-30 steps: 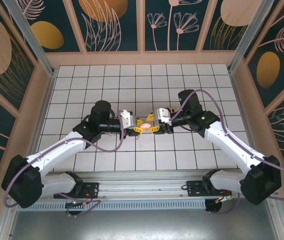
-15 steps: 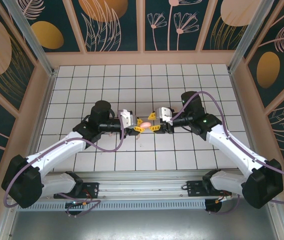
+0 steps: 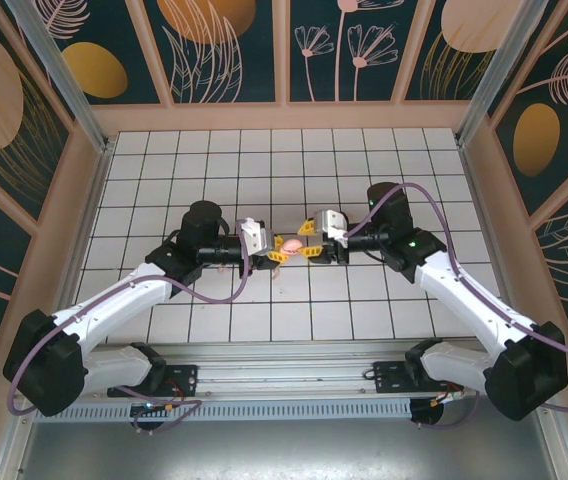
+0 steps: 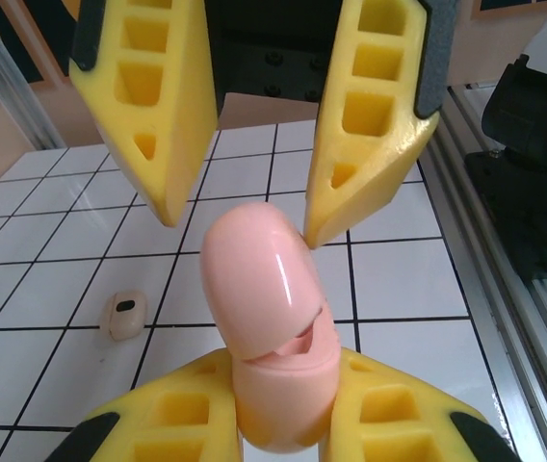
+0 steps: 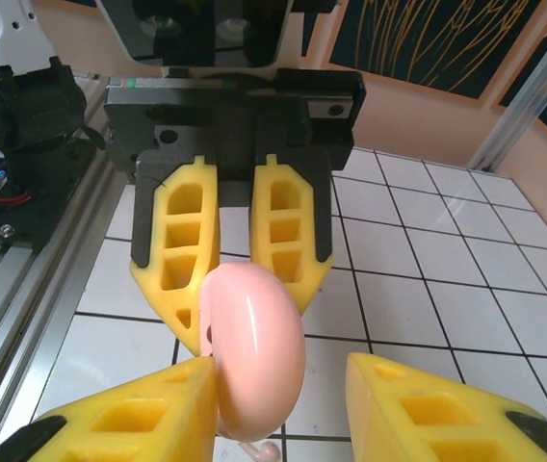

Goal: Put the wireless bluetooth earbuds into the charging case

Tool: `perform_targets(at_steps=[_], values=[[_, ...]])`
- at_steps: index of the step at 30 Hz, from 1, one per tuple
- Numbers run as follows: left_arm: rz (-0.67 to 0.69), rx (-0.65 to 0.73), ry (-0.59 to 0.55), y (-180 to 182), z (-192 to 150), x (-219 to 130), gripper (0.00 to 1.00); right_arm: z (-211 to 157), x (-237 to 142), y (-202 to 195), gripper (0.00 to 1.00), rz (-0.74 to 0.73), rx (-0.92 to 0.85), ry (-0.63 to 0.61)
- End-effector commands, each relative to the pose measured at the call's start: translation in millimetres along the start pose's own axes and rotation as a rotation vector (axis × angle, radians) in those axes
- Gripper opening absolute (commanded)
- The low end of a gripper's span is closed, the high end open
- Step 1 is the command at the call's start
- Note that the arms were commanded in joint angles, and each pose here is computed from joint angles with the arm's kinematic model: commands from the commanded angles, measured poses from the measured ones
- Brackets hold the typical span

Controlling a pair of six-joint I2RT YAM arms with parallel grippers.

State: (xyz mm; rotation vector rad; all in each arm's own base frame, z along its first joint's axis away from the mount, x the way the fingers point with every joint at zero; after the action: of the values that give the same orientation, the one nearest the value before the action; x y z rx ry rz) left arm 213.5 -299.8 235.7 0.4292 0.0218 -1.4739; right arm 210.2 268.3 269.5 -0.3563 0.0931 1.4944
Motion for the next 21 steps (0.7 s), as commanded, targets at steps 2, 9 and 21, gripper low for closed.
perform_targets(at_steps=[2, 9, 21], values=[[-0.055, 0.016, -0.029, -10.6, 6.7, -1.2, 0.17, 4.9, -5.2, -15.1, 0.40, -0.082, -0.031, -0.013], [-0.056, 0.026, -0.039, -11.7, 9.3, -2.3, 0.17, -1.1, -4.0, -19.3, 0.39, -0.105, -0.007, 0.003], [0.055, -0.045, -0.085, 4.5, -1.8, -6.8, 0.14, 15.4, -16.1, -19.4, 0.40, -0.120, 0.050, -0.061]])
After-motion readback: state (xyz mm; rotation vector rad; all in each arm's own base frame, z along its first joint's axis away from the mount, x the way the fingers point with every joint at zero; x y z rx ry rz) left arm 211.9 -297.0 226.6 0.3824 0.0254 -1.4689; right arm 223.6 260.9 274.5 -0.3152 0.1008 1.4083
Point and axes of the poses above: each hand's point on the last joint's axis, 136 mm out from that joint toward the fingers, its own x axis out along the fingers, its own y axis along the line the jaws close on, z = x × y, the point moved 1 cm from there along -x, back along the fingers, and after that the axes turned 7 degrees about x, right-handed, at the moved point
